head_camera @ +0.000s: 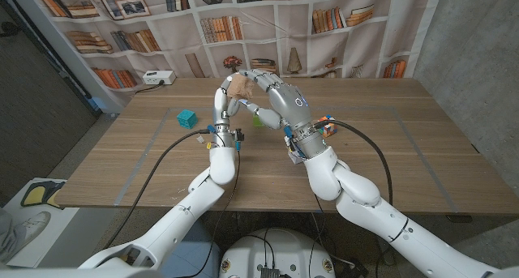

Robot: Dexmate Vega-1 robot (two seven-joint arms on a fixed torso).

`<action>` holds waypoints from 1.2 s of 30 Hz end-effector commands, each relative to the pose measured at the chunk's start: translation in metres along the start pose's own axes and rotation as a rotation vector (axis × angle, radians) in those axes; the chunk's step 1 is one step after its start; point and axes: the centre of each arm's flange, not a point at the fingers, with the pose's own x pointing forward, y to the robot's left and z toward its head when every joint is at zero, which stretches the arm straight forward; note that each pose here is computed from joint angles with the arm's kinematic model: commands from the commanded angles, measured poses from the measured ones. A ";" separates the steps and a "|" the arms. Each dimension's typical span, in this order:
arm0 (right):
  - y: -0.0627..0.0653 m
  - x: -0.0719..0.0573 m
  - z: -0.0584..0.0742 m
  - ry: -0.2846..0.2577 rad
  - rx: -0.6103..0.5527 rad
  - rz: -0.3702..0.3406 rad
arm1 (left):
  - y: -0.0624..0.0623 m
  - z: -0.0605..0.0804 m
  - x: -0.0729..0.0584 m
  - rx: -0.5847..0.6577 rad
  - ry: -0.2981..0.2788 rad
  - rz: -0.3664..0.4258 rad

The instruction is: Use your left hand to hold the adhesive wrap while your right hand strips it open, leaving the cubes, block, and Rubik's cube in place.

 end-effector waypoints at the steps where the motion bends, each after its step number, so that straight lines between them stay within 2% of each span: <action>1: 0.007 -0.001 0.000 0.001 -0.061 -0.012 | 0.000 0.002 -0.001 -0.002 -0.001 -0.003; 22: 0.020 -0.002 0.000 -0.030 -0.124 0.018 | 0.001 0.001 -0.003 0.007 0.003 -0.009; 36: 0.028 -0.003 0.000 -0.011 -0.200 -0.019 | -0.001 0.002 -0.003 0.001 -0.002 -0.017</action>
